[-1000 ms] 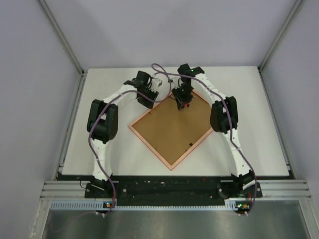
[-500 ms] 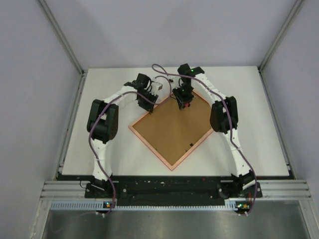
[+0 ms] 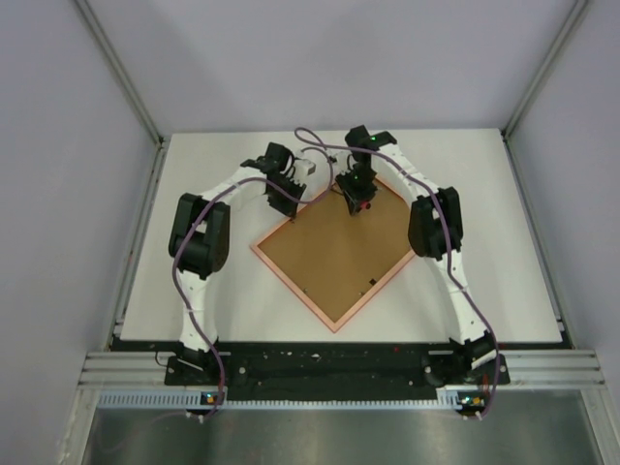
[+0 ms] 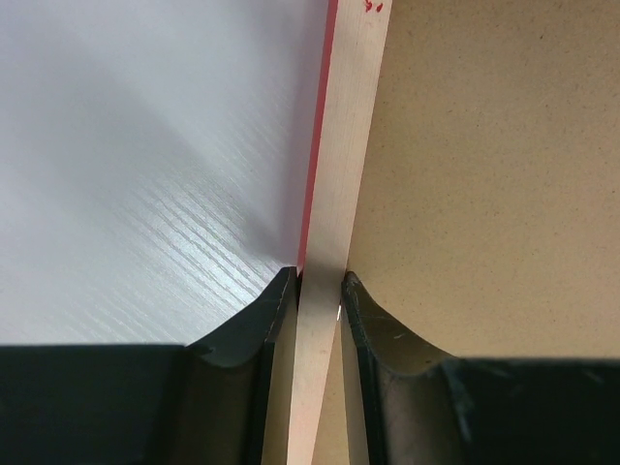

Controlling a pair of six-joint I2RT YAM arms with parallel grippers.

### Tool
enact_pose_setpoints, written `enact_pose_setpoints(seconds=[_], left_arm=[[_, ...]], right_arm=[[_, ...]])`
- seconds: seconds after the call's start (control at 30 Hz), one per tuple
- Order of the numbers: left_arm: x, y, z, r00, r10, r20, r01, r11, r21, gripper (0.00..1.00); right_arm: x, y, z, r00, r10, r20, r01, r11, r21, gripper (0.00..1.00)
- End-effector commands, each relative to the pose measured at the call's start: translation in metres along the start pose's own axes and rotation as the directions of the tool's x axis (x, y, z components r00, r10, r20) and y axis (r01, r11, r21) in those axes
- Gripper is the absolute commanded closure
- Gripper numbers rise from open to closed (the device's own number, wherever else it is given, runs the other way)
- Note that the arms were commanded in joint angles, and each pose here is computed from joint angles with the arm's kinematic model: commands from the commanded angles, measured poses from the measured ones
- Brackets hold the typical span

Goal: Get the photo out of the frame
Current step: Release the photo frame item from the photo frame.

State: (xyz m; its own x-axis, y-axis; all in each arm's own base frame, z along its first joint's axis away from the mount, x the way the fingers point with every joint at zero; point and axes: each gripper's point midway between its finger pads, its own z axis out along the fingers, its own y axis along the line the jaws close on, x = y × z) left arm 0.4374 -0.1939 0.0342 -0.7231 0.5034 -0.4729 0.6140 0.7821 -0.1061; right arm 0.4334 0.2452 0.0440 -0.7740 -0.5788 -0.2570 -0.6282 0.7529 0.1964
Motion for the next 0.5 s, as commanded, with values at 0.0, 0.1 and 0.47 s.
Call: enact_pose_setpoints(seconds=[0.0, 0.1, 0.47], left_arm=[[0.006, 0.003, 0.004, 0.999, -0.024, -0.029, 0.023, 1.0, -0.015, 0.79], [0.007, 0.001, 0.004, 0.999, -0.023, -0.032, 0.023, 1.0, -0.013, 0.79], [0.022, -0.01, 0.004, 0.997, -0.016, -0.073, 0.015, 1.0, -0.017, 0.82]], right_arm=[[0.001, 0.003, -0.008, 0.999, -0.032, 0.0, 0.032, 0.999, 0.025, 1.0], [0.005, -0.005, 0.002, 1.0, -0.014, -0.023, 0.015, 0.998, 0.06, 1.0], [-0.016, -0.021, 0.005, 0.999, 0.001, 0.041, -0.007, 0.988, 0.155, 1.0]])
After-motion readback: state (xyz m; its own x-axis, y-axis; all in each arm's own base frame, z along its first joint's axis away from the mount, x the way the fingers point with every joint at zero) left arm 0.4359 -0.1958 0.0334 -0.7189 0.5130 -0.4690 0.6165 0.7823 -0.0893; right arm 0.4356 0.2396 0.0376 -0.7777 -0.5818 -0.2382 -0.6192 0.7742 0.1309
